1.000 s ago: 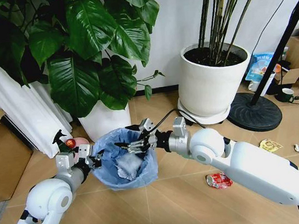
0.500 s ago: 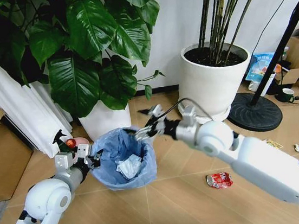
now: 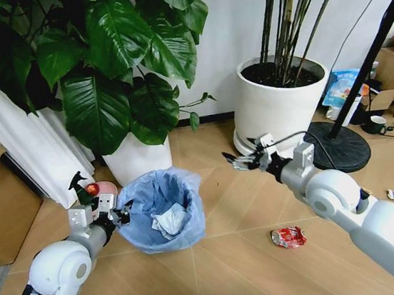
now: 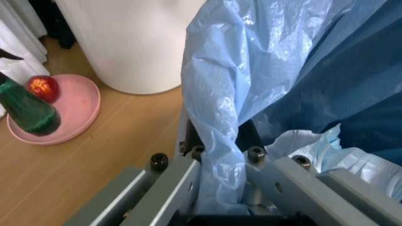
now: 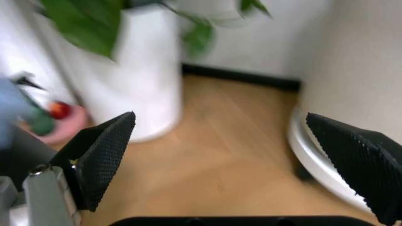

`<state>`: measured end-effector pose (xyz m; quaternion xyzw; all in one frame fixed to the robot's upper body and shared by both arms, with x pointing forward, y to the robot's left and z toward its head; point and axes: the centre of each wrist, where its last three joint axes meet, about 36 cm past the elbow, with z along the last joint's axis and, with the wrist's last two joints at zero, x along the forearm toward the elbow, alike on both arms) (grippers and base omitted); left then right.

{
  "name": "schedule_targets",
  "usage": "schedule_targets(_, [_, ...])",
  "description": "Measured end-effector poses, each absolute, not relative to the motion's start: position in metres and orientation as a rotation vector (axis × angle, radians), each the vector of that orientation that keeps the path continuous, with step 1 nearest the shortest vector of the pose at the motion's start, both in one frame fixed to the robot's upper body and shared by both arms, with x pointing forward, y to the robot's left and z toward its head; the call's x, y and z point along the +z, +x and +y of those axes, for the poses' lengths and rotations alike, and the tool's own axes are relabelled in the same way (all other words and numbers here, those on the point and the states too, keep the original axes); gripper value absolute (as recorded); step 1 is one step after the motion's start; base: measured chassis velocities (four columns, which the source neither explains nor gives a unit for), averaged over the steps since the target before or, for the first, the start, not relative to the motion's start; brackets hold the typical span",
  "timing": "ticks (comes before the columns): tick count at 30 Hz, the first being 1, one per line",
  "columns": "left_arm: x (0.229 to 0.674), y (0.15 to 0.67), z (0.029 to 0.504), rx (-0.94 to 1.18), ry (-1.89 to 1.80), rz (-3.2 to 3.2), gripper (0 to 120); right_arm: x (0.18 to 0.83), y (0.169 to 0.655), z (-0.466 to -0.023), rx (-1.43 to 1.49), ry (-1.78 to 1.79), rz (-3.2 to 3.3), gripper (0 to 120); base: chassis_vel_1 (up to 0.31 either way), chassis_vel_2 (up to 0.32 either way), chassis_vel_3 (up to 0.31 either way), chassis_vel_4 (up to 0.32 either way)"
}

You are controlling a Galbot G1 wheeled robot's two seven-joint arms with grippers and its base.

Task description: Pick up the trash bin and place the garbage on the floor into it.

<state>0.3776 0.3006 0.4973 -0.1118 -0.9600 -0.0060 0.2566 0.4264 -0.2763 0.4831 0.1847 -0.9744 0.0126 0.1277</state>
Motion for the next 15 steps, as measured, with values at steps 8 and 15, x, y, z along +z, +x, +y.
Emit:
schedule_targets(8, [0.497,0.378,0.299,-0.013,-0.302,-2.607,0,0.417,0.372,-0.324,0.107,0.267,-2.781,100,0.0,0.0,0.0,0.0])
schedule_targets(15, [0.494,0.377,0.297,0.001,-0.303,-2.602,0,0.357,0.328,-0.335,0.08,0.109,-2.73,100,0.0,0.0,0.0,0.0])
